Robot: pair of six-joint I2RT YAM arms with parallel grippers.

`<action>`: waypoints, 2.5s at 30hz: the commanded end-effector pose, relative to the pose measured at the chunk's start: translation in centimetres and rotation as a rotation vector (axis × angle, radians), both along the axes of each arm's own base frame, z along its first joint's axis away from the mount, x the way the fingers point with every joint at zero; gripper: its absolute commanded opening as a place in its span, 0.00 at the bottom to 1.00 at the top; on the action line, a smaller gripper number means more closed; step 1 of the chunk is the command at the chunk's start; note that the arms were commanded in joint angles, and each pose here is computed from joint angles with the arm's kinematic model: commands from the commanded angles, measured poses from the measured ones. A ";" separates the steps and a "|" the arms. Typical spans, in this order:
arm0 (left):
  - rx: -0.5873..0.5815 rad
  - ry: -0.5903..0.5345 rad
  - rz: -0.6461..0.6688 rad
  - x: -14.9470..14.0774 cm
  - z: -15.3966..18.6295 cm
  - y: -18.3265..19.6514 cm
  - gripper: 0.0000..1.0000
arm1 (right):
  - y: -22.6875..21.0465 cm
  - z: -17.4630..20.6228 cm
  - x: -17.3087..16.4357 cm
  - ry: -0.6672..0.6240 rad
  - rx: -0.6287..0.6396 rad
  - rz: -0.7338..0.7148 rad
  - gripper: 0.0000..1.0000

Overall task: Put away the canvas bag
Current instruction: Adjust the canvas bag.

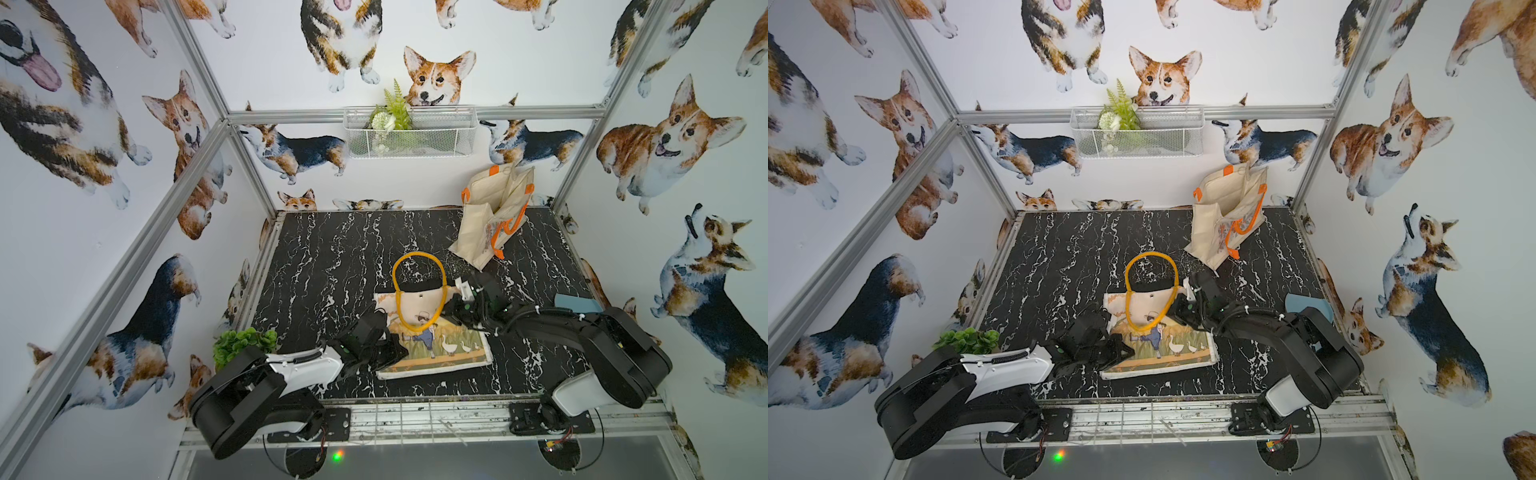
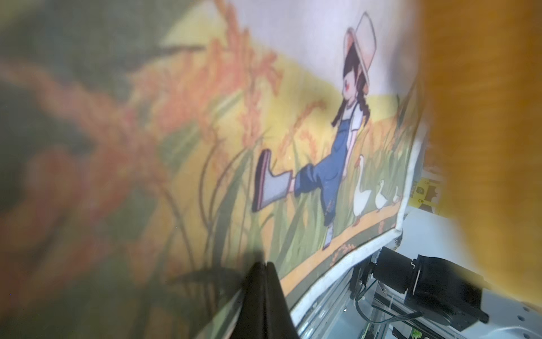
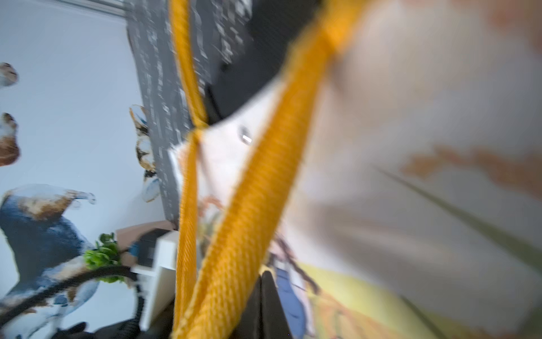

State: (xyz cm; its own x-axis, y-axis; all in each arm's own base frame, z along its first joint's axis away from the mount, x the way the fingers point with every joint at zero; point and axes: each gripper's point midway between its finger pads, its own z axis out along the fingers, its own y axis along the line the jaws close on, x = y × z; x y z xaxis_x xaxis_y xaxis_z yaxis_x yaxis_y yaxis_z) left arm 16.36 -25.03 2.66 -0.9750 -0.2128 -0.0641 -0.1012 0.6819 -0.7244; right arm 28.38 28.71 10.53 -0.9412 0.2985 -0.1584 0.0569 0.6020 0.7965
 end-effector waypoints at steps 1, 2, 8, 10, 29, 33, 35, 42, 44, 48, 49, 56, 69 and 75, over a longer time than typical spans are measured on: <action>0.066 0.031 0.010 -0.6 -1.0 1.2 0.00 | 0.0 7.0 4.5 -0.069 -0.037 0.026 0.00; 0.063 0.029 0.012 -0.6 -0.9 1.2 0.00 | 0.1 8.3 5.6 -0.076 -0.034 0.029 0.00; 0.059 -0.019 0.006 0.0 1.4 1.0 0.00 | -2.1 5.9 3.8 0.025 -0.147 0.051 0.01; 0.067 -0.047 0.012 0.3 2.5 1.4 0.15 | -4.0 3.8 1.7 0.092 -0.179 0.049 0.11; 0.268 -0.040 0.054 0.4 1.7 6.9 0.55 | -14.4 -6.1 -9.4 0.254 -0.568 0.134 0.55; 0.277 -0.022 0.046 0.2 1.1 6.8 0.55 | -14.1 -7.5 -10.1 0.295 -0.536 0.126 0.55; 0.274 -0.015 0.039 0.2 0.9 6.7 0.55 | -13.7 -7.8 -10.5 0.311 -0.508 0.122 0.55; 0.275 -0.008 0.031 0.4 0.3 6.3 0.55 | -12.9 -8.3 -11.2 0.343 -0.427 0.106 0.55; 0.278 -0.006 0.028 0.6 0.1 6.2 0.55 | -12.8 -8.3 -11.4 0.345 -0.411 0.097 0.54; 0.294 -0.008 0.008 1.1 0.1 5.9 0.55 | -12.8 -8.0 -11.8 0.346 -0.390 0.078 0.54; 0.296 -0.006 0.002 1.2 0.1 5.7 0.54 | -12.8 -8.0 -11.9 0.348 -0.385 0.073 0.54; 0.324 -0.003 -0.014 1.9 0.4 5.7 0.51 | -13.0 -8.4 -12.8 0.361 -0.365 0.057 0.54; 0.347 -0.025 0.011 1.6 3.8 8.1 0.55 | -18.0 -4.5 -12.0 0.293 -0.563 -0.065 0.55; 0.221 -0.150 0.080 3.2 9.2 7.7 0.55 | -15.2 -0.4 -9.6 0.135 -0.364 -0.079 0.44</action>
